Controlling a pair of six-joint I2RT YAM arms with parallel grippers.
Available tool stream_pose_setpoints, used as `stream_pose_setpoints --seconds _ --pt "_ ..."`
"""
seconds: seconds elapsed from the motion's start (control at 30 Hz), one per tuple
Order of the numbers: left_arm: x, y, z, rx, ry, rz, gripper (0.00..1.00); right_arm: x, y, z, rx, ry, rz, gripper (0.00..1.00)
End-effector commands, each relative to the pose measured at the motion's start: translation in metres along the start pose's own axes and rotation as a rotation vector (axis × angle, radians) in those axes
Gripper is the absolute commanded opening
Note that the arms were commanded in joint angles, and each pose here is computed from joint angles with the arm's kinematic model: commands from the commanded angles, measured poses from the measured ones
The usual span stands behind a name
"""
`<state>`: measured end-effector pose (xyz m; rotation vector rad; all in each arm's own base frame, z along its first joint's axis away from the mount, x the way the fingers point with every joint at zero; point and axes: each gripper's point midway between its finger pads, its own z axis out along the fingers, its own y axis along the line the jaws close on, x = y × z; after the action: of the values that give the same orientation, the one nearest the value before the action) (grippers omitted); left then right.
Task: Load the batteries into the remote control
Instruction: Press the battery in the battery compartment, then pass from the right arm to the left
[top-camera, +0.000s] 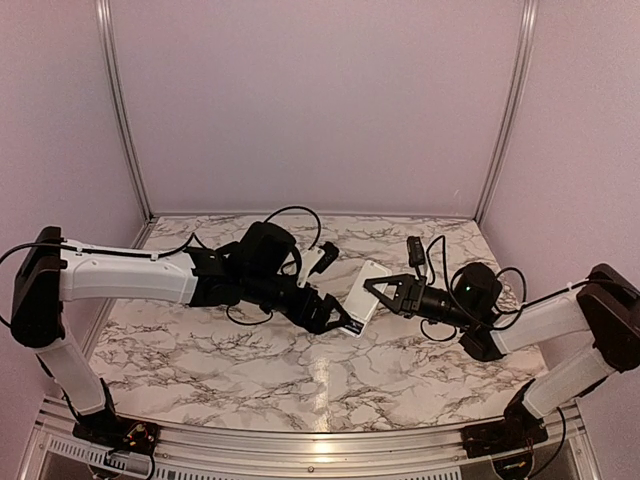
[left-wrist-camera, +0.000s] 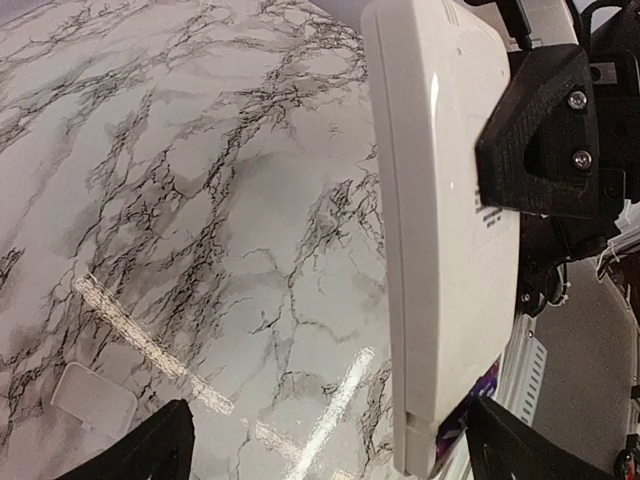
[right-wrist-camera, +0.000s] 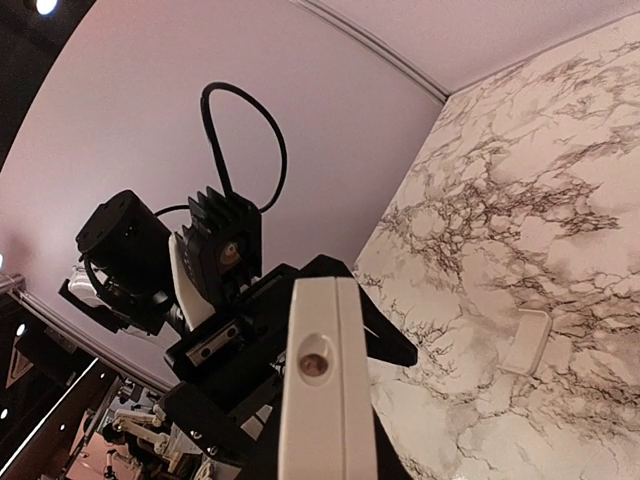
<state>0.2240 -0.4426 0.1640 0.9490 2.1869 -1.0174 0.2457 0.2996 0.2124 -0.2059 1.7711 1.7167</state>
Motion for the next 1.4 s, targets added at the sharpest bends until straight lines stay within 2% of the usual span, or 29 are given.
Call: stream_pose_setpoints --seconds 0.0,0.1,0.2,0.27,0.43,0.67,0.97,1.37 --pt "-0.01 0.031 -0.024 -0.089 -0.028 0.035 0.99 -0.003 -0.004 -0.007 0.028 -0.005 -0.016 0.0" --pt "-0.011 0.035 -0.023 -0.097 -0.016 0.053 0.99 0.0 -0.012 -0.008 0.061 0.003 -0.016 0.0" --pt "-0.017 0.029 -0.018 -0.068 -0.038 0.054 0.91 0.001 -0.022 -0.008 0.099 -0.001 0.003 0.0" --pt "-0.024 0.023 -0.015 -0.07 -0.064 0.05 0.9 0.0 -0.03 -0.009 0.137 -0.011 0.018 0.0" --pt "-0.029 0.004 0.004 -0.133 -0.063 0.123 0.99 0.0 -0.043 -0.01 0.207 -0.018 0.045 0.0" --pt "-0.025 -0.001 0.038 -0.234 0.007 0.189 0.99 0.001 -0.045 -0.008 0.213 -0.02 0.069 0.0" --pt "-0.023 0.012 0.059 -0.335 0.049 0.194 0.98 0.0 -0.039 -0.007 0.2 -0.029 0.071 0.0" --pt "-0.02 0.011 0.073 -0.311 0.079 0.184 0.7 0.001 -0.042 -0.007 0.215 -0.032 0.075 0.02"
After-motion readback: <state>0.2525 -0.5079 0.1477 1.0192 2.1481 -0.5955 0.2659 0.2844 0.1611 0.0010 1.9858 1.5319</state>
